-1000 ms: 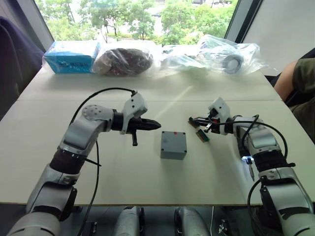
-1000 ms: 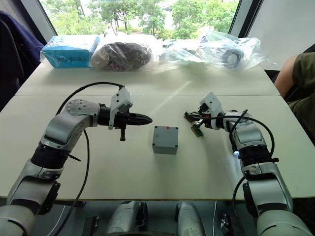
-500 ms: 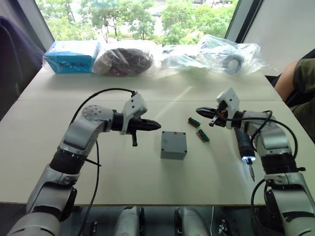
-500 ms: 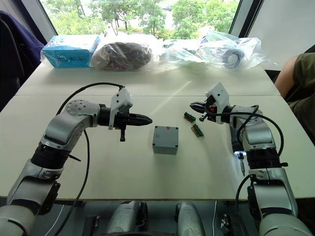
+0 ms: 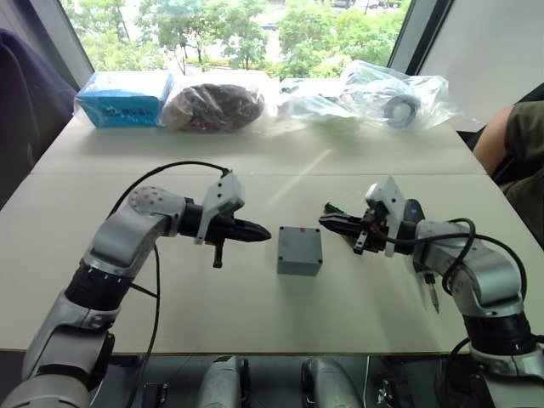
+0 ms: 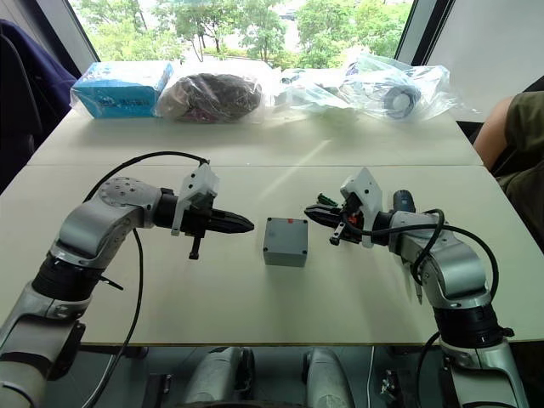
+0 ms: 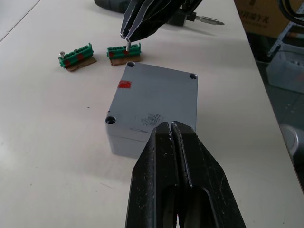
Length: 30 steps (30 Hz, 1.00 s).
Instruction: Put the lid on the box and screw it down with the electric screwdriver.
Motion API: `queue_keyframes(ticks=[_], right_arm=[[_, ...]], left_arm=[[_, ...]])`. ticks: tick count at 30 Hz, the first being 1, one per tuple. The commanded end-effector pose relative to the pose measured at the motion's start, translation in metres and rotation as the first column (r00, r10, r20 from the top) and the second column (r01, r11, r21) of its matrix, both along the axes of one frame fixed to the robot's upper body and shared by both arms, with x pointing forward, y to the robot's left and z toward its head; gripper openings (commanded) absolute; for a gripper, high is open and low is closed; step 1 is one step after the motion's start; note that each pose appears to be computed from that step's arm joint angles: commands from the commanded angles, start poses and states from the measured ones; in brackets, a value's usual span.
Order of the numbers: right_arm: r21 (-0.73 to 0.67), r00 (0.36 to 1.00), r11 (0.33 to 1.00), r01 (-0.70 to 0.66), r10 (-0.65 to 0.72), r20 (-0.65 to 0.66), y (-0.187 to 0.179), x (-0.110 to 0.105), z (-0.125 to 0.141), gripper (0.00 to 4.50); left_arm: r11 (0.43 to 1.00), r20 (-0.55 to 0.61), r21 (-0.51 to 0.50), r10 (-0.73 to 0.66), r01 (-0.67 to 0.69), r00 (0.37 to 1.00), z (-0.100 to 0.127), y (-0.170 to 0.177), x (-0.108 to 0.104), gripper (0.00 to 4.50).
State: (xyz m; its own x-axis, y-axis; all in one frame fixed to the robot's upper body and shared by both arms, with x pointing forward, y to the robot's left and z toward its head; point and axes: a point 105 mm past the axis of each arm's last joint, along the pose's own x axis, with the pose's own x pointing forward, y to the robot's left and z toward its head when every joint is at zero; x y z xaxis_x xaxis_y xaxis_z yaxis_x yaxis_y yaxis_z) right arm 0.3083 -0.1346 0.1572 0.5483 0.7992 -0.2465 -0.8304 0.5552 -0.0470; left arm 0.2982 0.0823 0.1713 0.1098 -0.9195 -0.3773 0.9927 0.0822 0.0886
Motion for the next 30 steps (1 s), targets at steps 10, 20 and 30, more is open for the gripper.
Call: queue_keyframes(ticks=[10, 20, 30], right_arm=[[-0.020, 0.999, 0.999, -0.034, 0.034, 0.018, 0.005, -0.007, 0.001, 0.11], [-0.037, 1.000, 0.999, -0.020, 0.020, 0.014, 0.004, -0.002, -0.005, 0.11], [-0.046, 1.000, 0.999, -0.013, 0.013, 0.011, 0.004, 0.000, -0.010, 0.11]], left_arm=[[1.000, 0.046, -0.010, -0.008, 0.008, 0.999, 0.008, -0.004, 0.000, 0.00], [1.000, 0.049, -0.012, 0.002, -0.001, 0.999, 0.008, -0.004, 0.002, 0.00], [1.000, 0.051, -0.014, 0.006, -0.005, 0.999, 0.007, -0.005, 0.003, 0.00]])
